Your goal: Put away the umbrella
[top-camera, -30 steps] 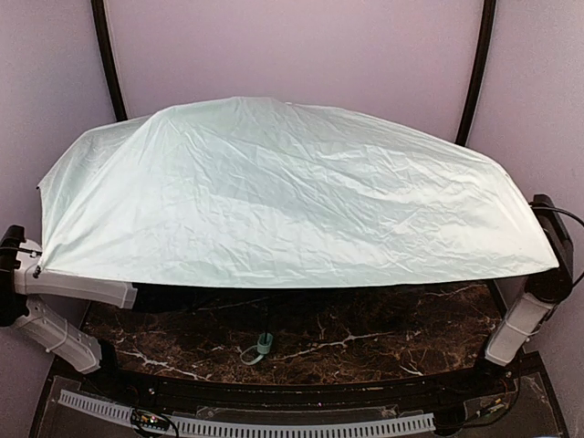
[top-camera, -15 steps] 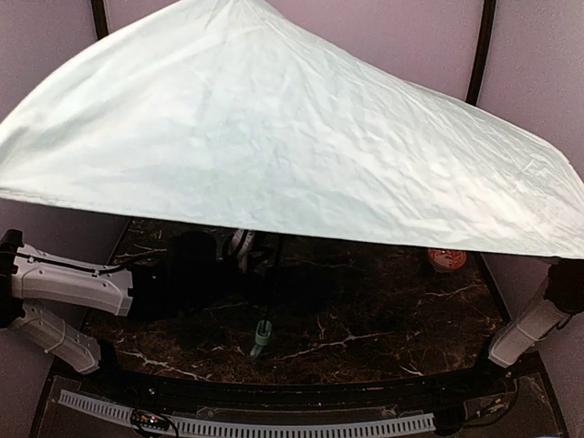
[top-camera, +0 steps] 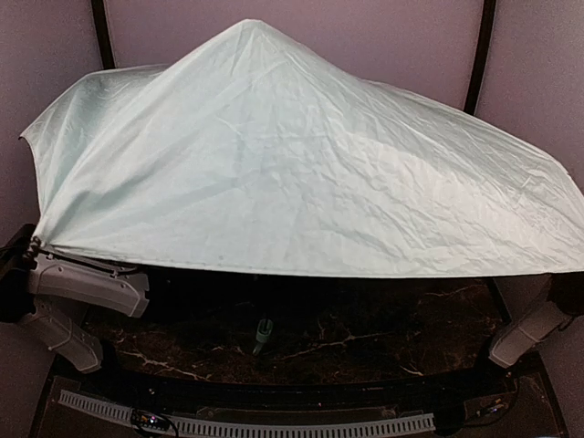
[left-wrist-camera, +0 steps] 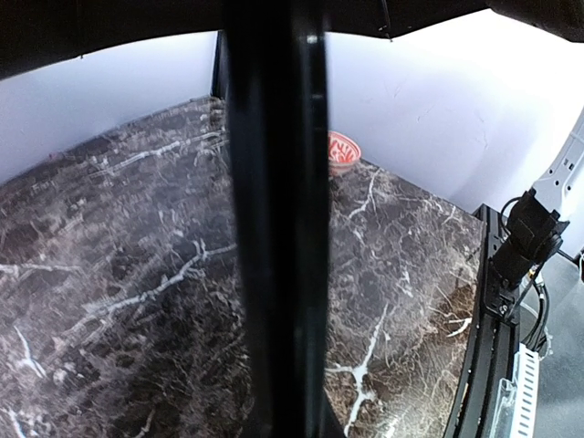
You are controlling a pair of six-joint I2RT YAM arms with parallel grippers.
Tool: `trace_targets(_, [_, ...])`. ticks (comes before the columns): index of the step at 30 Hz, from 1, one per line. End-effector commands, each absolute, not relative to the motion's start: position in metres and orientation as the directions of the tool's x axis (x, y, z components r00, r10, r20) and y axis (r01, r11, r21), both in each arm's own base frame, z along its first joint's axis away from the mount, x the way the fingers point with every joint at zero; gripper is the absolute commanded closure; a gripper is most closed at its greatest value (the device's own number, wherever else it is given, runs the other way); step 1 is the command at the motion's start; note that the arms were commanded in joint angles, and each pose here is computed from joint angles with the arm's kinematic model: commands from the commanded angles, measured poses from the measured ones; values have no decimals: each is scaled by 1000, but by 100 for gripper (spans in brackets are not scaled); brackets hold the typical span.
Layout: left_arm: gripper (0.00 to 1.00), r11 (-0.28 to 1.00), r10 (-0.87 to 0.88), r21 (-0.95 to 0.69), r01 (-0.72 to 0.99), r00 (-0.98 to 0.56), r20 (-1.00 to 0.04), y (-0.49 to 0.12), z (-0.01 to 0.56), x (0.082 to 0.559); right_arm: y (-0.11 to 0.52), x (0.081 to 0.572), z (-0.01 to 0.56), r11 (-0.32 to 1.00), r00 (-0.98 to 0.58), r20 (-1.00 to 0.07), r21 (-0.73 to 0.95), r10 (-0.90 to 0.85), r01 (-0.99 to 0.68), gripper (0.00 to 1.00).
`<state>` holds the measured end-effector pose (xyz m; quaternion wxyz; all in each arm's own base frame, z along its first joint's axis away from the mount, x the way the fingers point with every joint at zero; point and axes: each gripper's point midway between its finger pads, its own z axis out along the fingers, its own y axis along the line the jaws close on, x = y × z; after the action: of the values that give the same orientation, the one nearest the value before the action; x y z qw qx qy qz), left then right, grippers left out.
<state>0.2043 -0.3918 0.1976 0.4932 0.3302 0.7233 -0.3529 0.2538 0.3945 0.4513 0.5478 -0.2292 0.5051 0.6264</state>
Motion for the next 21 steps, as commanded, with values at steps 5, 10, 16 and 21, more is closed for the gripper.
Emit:
trace_targets(5, [100, 509, 71, -207, 836, -280, -957, -399, 215, 204, 362, 261, 485, 159, -171, -745, 350, 645, -923, 26])
trace_targets(10, [100, 501, 69, -206, 840, -276, -959, -401, 216, 203, 355, 274, 482, 173, -159, -704, 375, 692, -911, 22])
trace_targets(16, [100, 490, 64, -212, 845, -278, -958, -402, 214, 200, 354, 290, 478, 200, -159, -691, 409, 705, -890, 25])
trace_targets(21, [100, 487, 71, -206, 849, -273, -959, -402, 213, 199, 346, 303, 476, 213, -156, -660, 443, 735, -871, 28])
